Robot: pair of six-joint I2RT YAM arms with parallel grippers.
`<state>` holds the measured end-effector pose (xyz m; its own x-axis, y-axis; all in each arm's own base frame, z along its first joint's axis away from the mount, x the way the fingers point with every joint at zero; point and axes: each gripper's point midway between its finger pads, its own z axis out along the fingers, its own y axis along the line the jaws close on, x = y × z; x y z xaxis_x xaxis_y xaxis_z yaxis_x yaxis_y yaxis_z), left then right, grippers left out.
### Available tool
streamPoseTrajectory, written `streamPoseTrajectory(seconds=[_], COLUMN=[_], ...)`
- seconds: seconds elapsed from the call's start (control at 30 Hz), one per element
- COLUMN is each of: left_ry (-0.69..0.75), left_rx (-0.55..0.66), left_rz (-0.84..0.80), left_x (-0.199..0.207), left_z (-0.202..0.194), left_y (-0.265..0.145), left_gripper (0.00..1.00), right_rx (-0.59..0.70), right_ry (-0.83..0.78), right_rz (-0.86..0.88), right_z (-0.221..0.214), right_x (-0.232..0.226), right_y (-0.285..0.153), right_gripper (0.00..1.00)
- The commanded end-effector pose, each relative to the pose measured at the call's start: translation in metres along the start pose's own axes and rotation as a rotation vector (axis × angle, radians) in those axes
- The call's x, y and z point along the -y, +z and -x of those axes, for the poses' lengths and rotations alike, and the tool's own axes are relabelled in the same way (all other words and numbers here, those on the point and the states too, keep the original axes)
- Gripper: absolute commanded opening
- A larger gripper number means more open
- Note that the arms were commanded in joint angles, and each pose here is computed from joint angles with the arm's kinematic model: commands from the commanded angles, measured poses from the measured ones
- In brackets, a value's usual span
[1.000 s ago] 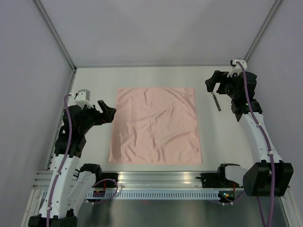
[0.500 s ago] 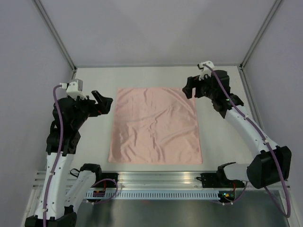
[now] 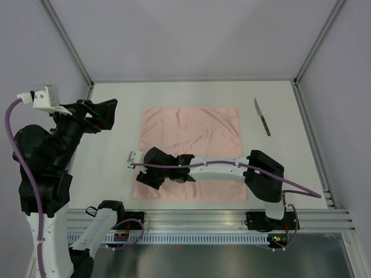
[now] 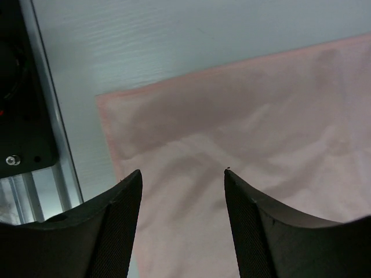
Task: Fold the napkin, place the utensils inside, and roll it up
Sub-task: Fold the napkin at the center of the board.
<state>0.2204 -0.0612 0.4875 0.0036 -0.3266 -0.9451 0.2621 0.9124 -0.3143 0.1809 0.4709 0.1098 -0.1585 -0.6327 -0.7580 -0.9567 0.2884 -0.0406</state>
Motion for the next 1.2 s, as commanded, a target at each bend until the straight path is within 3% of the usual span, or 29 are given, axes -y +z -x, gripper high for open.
streamPoseTrajectory(seconds=[0.0, 0.3, 0.8, 1.17], left_ry=[-0.040, -0.044, -0.033, -0.025], left_rx=[0.000, -0.008, -0.051, -0.068], left_rz=[0.043, 0.060, 0.078, 0.084], left_x=[0.000, -0.002, -0.010, -0.015], left_z=[0.007, 0.006, -0.010, -0.018], left_y=[-0.017, -0.026, -0.017, -0.011], left_gripper=[1.00, 1.00, 1.00, 1.00], right_rx=[0.034, 0.020, -0.034, -0.048], right_ry=[-0.080, -0.148, -0.138, -0.156], right_rz=[0.012, 0.082, 0.084, 0.058], right_z=[0.022, 0.012, -0.020, -0.019], right_x=[-0.031, -0.090, -0.093, -0.087], right_y=[0.019, 0.062, 0.102, 0.103], right_gripper=[0.64, 0.62, 0.57, 0.18])
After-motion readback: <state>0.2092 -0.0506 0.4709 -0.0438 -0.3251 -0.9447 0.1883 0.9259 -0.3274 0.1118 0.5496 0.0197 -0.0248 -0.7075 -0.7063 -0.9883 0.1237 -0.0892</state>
